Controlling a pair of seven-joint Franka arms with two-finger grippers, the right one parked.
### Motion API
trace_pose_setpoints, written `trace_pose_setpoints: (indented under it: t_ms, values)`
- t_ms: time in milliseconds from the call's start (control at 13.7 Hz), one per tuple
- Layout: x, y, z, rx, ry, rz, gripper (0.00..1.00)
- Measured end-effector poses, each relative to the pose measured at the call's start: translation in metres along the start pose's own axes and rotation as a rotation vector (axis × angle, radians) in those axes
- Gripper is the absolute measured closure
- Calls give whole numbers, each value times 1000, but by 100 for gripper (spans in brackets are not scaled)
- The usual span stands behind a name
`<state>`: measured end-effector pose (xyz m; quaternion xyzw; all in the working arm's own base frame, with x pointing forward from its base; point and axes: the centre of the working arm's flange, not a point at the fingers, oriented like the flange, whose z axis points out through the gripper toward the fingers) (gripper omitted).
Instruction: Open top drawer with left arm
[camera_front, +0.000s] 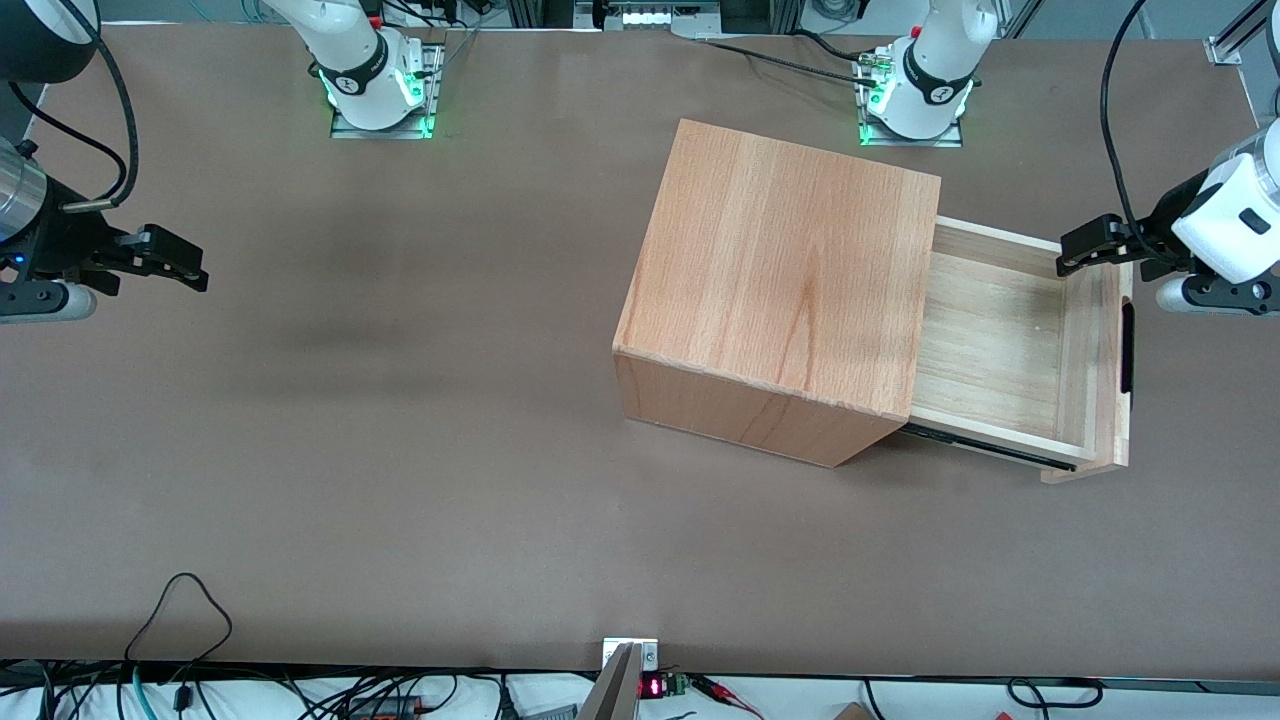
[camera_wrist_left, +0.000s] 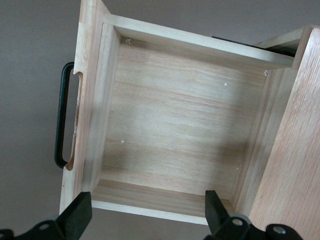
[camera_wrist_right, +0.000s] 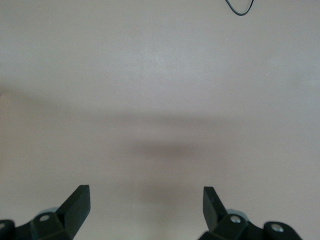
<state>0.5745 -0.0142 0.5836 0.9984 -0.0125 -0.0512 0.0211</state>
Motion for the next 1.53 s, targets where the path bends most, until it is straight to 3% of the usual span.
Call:
trace_pose_setpoints:
  t_ms: [437,947,1529]
  values:
    - [0,-3,0,23,-2,-1,0]
    - [-2,-4,9,24,-19,-3,0]
    - [-20,-3,4,26,28,-4,0]
